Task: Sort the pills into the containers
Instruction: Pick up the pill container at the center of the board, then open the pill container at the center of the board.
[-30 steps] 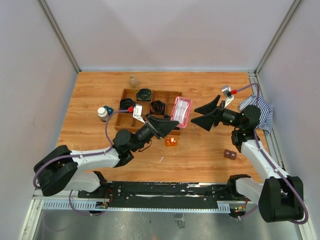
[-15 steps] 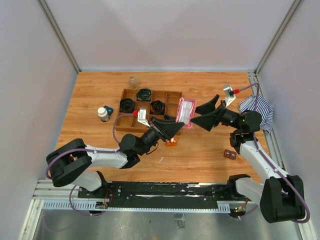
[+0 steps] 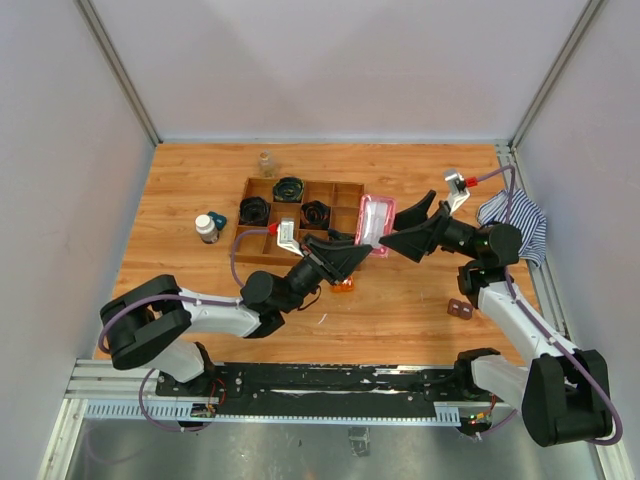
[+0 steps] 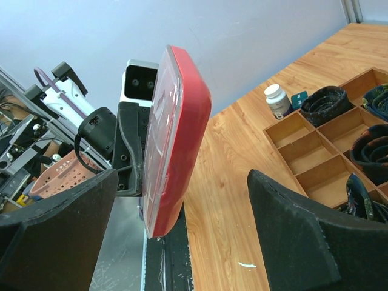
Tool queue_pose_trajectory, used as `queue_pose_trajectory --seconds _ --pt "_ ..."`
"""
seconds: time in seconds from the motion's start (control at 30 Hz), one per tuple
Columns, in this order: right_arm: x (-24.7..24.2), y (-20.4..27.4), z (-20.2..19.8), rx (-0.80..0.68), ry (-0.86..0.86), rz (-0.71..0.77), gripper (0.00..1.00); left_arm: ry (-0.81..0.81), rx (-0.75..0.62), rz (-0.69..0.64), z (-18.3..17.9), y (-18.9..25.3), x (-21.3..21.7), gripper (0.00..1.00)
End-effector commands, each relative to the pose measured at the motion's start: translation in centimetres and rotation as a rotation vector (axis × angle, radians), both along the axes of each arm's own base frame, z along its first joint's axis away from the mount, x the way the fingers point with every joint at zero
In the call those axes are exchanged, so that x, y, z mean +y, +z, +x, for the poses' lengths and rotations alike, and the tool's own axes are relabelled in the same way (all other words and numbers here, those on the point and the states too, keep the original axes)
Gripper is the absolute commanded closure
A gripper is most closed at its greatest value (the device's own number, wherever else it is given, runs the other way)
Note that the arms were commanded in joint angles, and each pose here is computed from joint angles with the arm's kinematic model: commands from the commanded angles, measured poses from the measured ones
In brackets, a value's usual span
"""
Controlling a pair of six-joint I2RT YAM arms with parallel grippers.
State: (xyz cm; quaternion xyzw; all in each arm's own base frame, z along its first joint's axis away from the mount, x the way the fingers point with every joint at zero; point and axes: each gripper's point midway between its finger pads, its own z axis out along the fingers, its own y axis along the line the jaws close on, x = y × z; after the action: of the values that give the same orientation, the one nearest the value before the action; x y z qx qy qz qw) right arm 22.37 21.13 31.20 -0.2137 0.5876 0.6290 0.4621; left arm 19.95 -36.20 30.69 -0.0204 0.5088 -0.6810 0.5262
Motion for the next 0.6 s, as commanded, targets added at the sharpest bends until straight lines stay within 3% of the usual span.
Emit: queue_pose_trajectory --seconds 0.0,0.2,0.33,0.43,0.47,0.57 --pt "0.3 1.2 -1.3 -0.072 0.025 0.021 0.12 0.009 -0.056 -0.086 -0.5 2.7 0.4 1.00" --pt "0.3 1.6 -1.7 -0.106 0.052 -0.008 0.11 -0.034 -0.064 -0.048 -1.3 2.6 0.0 1.00" --pt "-0.3 1.5 -1.2 -0.144 0.065 -0.087 0.01 -0.060 -0.067 -0.004 -2.2 2.7 0.5 1.00" --pt "-0.7 1.7 -1.9 -0.252 0.147 -0.209 0.02 -0.099 -0.053 0.082 -2.6 2.5 0.7 1.00" --pt "-0.9 0.9 -2.2 -0.184 0.169 -0.247 0.02 -0.119 -0.036 0.123 -2.6 2.1 0.6 1.00" --pt "-1.6 0.8 -3.6 -0.267 0.198 -0.333 0.02 -0.167 -0.012 0.228 -2.5 1.4 1.3 1.00"
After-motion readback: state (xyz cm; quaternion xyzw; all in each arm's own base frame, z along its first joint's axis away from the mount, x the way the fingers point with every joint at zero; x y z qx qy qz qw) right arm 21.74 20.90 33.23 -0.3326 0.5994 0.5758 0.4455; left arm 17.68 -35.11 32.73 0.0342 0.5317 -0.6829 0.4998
